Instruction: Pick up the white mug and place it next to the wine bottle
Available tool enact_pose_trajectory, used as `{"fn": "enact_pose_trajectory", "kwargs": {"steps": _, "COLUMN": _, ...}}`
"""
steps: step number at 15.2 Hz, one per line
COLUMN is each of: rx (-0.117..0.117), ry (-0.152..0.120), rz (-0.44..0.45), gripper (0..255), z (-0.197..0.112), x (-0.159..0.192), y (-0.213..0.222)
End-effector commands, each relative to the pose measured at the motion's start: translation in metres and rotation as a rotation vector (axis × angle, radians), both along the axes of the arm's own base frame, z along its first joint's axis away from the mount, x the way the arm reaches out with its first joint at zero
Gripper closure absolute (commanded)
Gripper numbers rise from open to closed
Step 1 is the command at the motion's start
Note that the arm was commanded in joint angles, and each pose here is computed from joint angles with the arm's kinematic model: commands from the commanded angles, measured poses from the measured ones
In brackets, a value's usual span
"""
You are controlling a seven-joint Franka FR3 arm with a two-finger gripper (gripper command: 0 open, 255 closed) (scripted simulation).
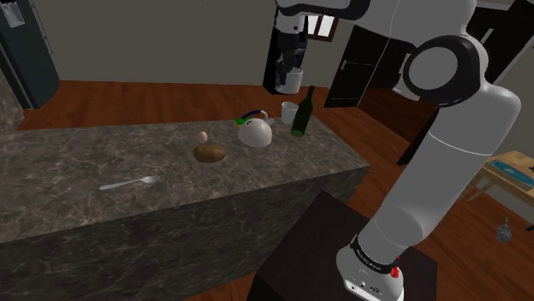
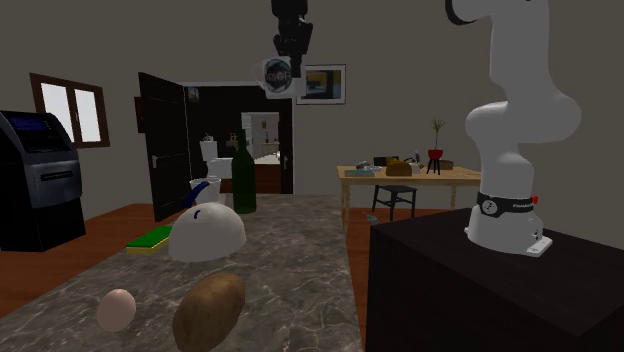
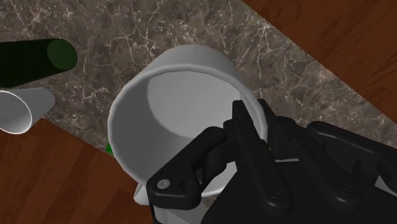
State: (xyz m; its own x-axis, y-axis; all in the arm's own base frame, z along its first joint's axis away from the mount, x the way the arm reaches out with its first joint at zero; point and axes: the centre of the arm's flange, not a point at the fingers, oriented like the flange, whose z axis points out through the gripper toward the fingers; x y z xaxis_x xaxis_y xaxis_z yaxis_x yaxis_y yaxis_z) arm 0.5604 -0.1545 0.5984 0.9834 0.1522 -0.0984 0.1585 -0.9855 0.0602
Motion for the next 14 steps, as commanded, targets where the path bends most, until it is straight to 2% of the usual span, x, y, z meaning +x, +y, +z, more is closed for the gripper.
{"fn": "enact_pose_trajectory", "kwargs": {"steps": 1, "rx": 0.000, "ry": 0.000, "rz": 0.002, "gripper": 255, "z": 0.000, "x": -0.009, "y": -0.024}}
{"fn": "enact_pose_trajectory", "kwargs": {"steps": 14, "rx": 0.000, "ry": 0.000, "rz": 0.002, "gripper": 255, "z": 0.000, "x": -0.061, "y": -0.188}}
